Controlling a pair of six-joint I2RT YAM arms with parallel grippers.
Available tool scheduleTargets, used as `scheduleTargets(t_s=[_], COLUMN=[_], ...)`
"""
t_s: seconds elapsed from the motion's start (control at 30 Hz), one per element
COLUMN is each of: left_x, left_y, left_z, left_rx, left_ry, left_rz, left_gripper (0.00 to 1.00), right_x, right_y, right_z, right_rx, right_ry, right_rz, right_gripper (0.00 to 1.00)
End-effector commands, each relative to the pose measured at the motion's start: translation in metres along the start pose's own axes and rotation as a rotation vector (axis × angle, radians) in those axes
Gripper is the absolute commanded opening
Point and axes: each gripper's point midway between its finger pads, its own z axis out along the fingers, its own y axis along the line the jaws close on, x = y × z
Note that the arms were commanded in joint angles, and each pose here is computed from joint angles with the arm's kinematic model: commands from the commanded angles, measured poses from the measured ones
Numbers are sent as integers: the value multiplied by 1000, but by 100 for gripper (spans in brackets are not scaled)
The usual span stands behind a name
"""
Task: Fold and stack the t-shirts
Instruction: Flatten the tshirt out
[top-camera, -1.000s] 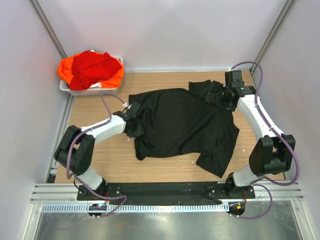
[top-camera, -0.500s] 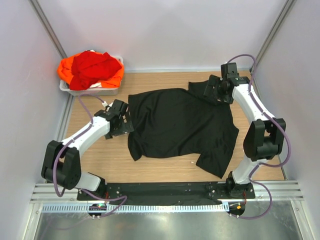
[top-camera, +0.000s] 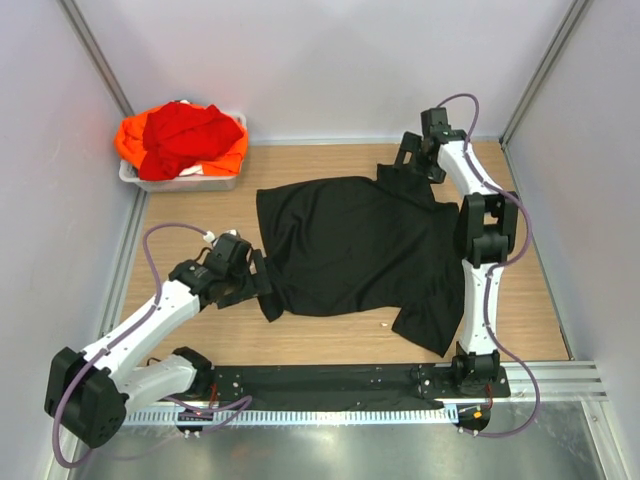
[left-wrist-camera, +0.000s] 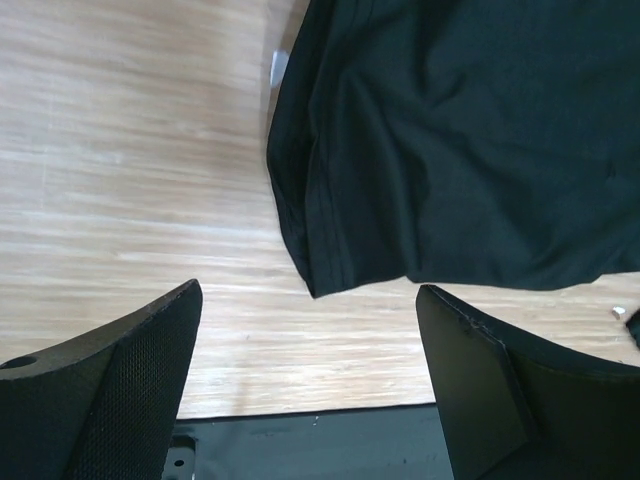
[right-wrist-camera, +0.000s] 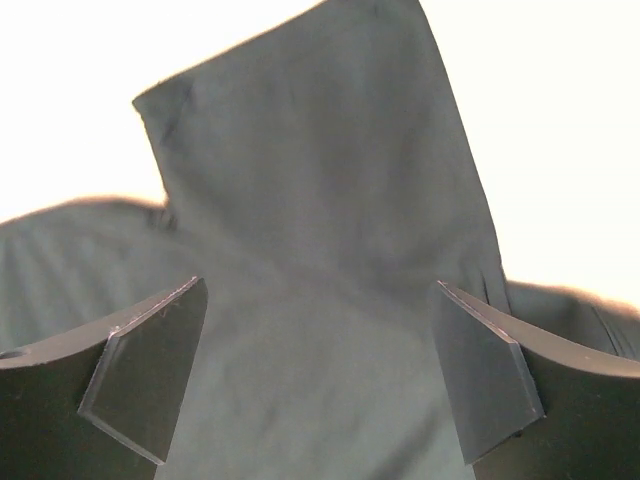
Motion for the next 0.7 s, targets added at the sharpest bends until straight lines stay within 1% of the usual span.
scheduleTargets(t_s=[0.0, 0.2, 0.37, 0.43, 0.47, 0.5, 0.53, 0.57, 0.6, 0.67], left_x=[12, 12, 15, 16, 15, 16, 16, 16, 17, 17], left_y=[-2, -4, -2, -1, -1, 0, 0, 1, 1, 2], left_z=[-3, -6, -1, 1, 2, 3, 4, 5, 6, 8], left_rx=[41, 61, 39, 35, 31, 26, 24, 15, 13, 5], left_ry=[19, 5, 29, 33, 32, 35, 35, 37, 41, 47], left_rz=[-25, -13, 1, 4, 5, 5, 7, 8, 11, 12], left_gripper=[88, 88, 87, 87, 87, 87, 87, 87, 87, 86], right_x=[-13, -2, 6, 13, 13, 14, 24, 18, 20, 25], right_y=[7, 4, -6, -11, -14, -17, -21, -20, -22, -25], right_z=[19, 59, 83, 96, 100, 104, 117, 118, 121, 129], right_rx=[-2, 15, 66, 85, 100, 111, 128, 126, 138, 147], right_ry=[-15, 14, 22, 36, 37, 39, 65, 51, 56, 68], right_rz=[2, 17, 11, 3, -5, -9, -20, -21, -25, -29], right_gripper=[98, 98, 95, 84, 60, 50, 43, 38, 28, 19])
